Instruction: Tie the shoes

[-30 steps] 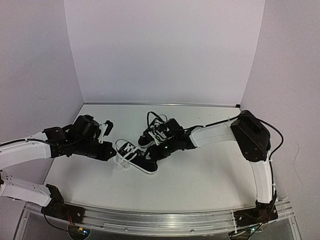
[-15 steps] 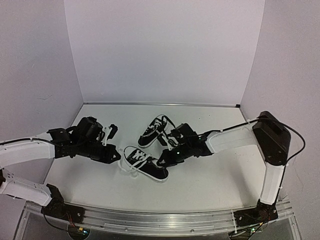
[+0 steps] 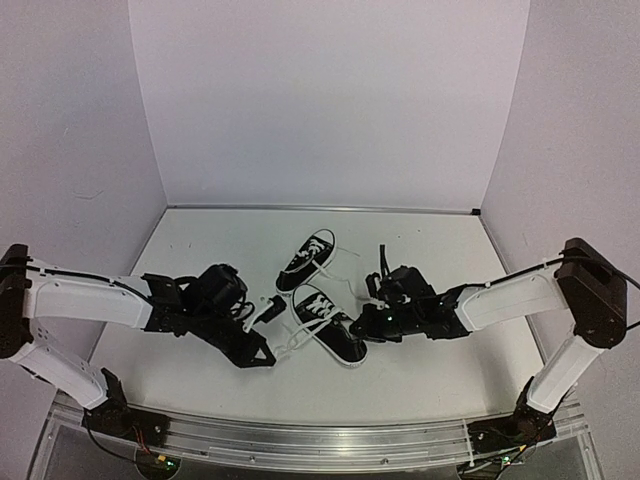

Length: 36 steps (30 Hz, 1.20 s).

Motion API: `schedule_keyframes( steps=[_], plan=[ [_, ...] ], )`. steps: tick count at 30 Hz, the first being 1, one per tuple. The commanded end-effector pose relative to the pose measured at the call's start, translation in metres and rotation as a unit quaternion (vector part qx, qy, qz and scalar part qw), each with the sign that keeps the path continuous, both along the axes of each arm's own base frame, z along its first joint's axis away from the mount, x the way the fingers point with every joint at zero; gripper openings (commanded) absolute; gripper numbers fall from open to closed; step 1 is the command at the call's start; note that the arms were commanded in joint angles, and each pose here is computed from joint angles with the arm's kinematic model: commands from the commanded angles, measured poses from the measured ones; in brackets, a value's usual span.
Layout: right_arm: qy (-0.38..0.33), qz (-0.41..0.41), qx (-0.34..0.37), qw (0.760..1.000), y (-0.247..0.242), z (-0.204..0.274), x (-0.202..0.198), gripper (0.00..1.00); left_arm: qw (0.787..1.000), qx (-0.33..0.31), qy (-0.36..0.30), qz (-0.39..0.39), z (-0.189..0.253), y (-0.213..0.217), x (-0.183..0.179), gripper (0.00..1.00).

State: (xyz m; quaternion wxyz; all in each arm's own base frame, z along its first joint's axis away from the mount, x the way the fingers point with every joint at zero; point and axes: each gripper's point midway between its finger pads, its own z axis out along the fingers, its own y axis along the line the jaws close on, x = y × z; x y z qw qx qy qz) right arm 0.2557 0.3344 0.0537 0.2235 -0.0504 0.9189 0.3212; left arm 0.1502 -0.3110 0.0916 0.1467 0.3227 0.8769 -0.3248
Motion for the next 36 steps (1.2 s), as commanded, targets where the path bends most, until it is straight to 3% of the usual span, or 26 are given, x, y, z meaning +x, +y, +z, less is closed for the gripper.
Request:
schedule_keyframes(
  steps=[1,9,11,16,23,28,36],
  plan=[
    [-0.086,-0.065,0.093,0.99,0.012,0.069,0.036,0.0,0.995,0.025,-0.017,-0.091,-0.019,-0.022,-0.029,0.0],
    [-0.073,-0.104,0.083,0.988,-0.012,0.056,0.029,0.0,0.983,0.173,-0.033,-0.052,-0.071,0.003,-0.007,0.0],
    [-0.075,-0.11,0.088,0.987,-0.017,0.058,0.026,0.0,0.981,0.189,-0.036,-0.037,-0.073,0.007,-0.001,0.09],
    [-0.077,-0.098,0.096,0.988,-0.014,0.058,0.023,0.0,0.984,0.17,-0.059,-0.01,-0.057,0.001,0.015,0.36],
    [-0.065,-0.103,0.093,0.988,-0.02,0.049,0.018,0.0,0.986,0.105,-0.108,0.067,-0.009,-0.002,0.072,0.5],
    [-0.063,-0.107,0.094,0.988,-0.024,0.047,0.015,0.0,0.985,0.079,-0.125,0.088,0.01,-0.009,0.102,0.52],
    [-0.058,-0.111,0.095,0.988,-0.028,0.043,0.012,0.0,0.989,0.081,-0.105,0.059,-0.01,-0.044,0.118,0.54]
  ],
)
